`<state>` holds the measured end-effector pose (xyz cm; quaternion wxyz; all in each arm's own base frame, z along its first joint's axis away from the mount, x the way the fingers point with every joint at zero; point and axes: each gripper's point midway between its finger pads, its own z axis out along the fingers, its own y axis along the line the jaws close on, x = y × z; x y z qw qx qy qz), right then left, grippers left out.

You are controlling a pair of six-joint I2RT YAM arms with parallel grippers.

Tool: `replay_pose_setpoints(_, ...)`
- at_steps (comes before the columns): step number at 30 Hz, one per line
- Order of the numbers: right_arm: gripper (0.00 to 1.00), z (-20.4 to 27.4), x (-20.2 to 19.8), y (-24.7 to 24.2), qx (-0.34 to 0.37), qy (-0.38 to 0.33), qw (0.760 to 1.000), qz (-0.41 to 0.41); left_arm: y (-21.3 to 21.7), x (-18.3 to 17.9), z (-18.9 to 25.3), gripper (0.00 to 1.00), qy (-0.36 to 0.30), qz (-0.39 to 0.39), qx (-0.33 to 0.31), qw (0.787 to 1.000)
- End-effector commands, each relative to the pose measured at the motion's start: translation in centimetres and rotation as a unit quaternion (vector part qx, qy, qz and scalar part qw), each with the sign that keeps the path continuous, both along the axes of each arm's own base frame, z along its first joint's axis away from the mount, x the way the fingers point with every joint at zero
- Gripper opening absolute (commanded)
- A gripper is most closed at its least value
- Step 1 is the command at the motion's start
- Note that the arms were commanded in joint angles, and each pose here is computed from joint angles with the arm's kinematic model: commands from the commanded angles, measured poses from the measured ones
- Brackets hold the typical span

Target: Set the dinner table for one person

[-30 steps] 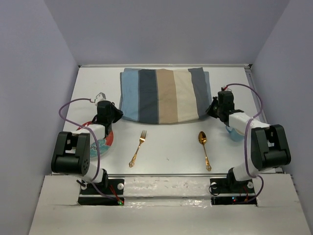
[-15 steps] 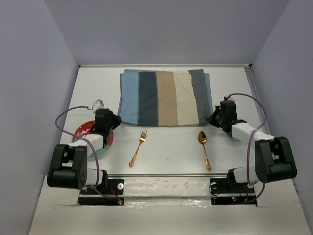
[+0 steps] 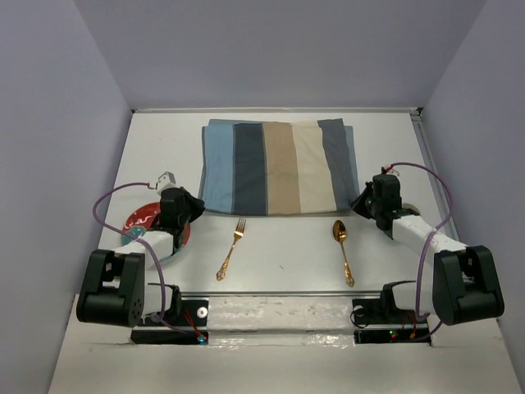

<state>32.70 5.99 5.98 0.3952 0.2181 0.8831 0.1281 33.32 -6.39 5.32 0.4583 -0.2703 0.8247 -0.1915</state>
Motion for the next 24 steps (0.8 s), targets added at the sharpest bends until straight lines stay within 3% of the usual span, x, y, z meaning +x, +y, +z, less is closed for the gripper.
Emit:
replay_pose_setpoints(1,0.1,0.8,0.0,-1.5,-0.011,-0.019,0.999,-0.038,0.1,0.1,1.2,0.17,-0.028,-0.002,0.009,1.0)
replay_pose_setpoints(3,0.4,1.3,-0.2,-1.5,-0.015,-0.021,0.999,-0.036,-0.1,0.0,1.4,0.52,-0.03,-0.005,0.008,0.999)
replay_pose_setpoints(4,0.48,1.6,-0.2,-1.5,-0.015,-0.022,0.999,-0.035,-0.3,0.1,1.6,0.59,-0.033,-0.007,0.006,0.999)
replay_pose_setpoints(6,0.56,2.5,0.0,-1.5,-0.018,-0.032,0.999,-0.029,-0.5,0.1,2.2,0.69,-0.041,-0.011,0.004,0.999)
replay_pose_setpoints(10,0.58,4.8,0.7,-1.1,-0.018,-0.056,0.998,-0.014,-1.2,0.2,5.5,0.83,-0.08,-0.016,0.004,0.997)
replay_pose_setpoints(12,0.56,5.8,1.2,-0.5,-0.016,-0.067,0.998,0.0,-1.6,0.3,7.4,0.84,-0.1,-0.02,0.006,0.995)
replay_pose_setpoints(15,0.42,5.9,1.8,1.4,-0.007,-0.064,0.997,0.033,-2.3,0.4,9.5,0.85,-0.12,-0.028,0.01,0.992)
replay_pose_setpoints(17,0.23,5.5,2.3,2.7,-0.007,-0.055,0.997,0.049,-2.9,0.5,11.7,0.85,-0.142,-0.038,0.007,0.989)
replay_pose_setpoints(20,0.07,4.0,2.8,3.8,-0.009,-0.038,0.998,0.056,-3.5,0.5,15.0,0.85,-0.175,-0.051,0.005,0.983)
replay_pose_setpoints(24,0.04,1.5,2.7,4.6,-0.009,-0.007,0.998,0.056,-4.2,-0.2,19.5,0.85,-0.215,-0.072,0.012,0.974)
